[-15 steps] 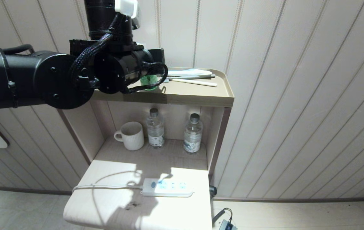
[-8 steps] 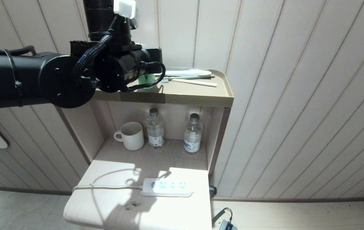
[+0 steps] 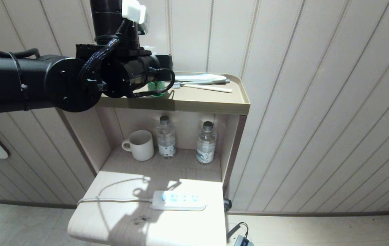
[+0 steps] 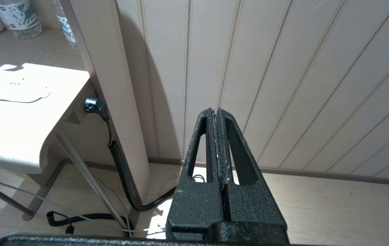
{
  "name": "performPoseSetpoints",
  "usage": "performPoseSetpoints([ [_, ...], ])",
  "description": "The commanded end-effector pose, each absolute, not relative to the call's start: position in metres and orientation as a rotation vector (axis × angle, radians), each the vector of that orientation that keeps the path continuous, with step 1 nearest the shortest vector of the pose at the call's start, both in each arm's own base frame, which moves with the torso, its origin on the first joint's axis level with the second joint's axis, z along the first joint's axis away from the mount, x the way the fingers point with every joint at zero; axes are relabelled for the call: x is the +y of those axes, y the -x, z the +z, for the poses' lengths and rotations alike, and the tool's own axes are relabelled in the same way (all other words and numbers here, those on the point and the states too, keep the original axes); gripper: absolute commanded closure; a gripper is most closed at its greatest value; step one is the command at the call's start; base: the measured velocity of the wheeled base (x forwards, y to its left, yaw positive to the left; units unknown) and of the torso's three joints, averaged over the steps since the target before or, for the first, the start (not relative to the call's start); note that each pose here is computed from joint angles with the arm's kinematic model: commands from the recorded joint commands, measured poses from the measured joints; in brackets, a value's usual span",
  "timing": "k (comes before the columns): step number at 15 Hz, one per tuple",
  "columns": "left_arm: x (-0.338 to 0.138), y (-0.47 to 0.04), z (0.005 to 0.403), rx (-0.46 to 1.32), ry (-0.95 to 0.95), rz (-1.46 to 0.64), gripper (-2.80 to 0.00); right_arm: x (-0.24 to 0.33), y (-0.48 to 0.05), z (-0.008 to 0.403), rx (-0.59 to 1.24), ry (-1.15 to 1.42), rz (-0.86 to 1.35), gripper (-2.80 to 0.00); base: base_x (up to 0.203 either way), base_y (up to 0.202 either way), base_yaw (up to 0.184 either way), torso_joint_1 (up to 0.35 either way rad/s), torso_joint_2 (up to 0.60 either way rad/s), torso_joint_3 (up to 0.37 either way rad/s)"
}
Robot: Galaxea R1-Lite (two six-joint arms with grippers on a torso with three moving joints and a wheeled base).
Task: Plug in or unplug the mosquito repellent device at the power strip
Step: Insert the plug into the socket
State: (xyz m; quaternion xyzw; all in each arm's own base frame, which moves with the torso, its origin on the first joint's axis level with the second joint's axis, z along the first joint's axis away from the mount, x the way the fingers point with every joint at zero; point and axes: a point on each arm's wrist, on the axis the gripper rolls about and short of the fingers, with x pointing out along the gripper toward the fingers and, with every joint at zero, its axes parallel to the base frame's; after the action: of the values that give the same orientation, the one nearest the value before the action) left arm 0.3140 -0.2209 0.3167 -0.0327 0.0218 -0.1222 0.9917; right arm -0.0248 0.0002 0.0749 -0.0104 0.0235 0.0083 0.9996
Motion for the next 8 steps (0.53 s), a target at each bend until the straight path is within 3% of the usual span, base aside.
performPoseSetpoints([
  [1, -0.2209, -0.3154, 0.3163, 0.044, 0.067, -0.24, 0.0, 0.0002, 0.0248, 0.0749, 0.047, 0.021, 0.017, 0.0, 0.0, 0.0, 0.0, 0.0, 0.0, 0.0],
  [4, -0.2236, -0.3218, 0.3122, 0.061, 0.06, -0.237, 0.0, 0.0002, 0.0248, 0.0749, 0.047, 0.021, 0.017, 0.0, 0.0, 0.0, 0.0, 0.0, 0.0, 0.0],
  [5, -0.2238, -0.3211, 0.3123, 0.067, 0.06, -0.238, -2.8, 0.0002, 0.0248, 0.0749, 0.047, 0.021, 0.017, 0.0, 0.0, 0.0, 0.0, 0.0, 0.0, 0.0],
  [8, -0.2234, -0.3205, 0.3141, 0.064, 0.064, -0.241, -2.8, 0.0002, 0.0248, 0.0749, 0.047, 0.021, 0.017, 0.0, 0.0, 0.0, 0.0, 0.0, 0.0, 0.0],
])
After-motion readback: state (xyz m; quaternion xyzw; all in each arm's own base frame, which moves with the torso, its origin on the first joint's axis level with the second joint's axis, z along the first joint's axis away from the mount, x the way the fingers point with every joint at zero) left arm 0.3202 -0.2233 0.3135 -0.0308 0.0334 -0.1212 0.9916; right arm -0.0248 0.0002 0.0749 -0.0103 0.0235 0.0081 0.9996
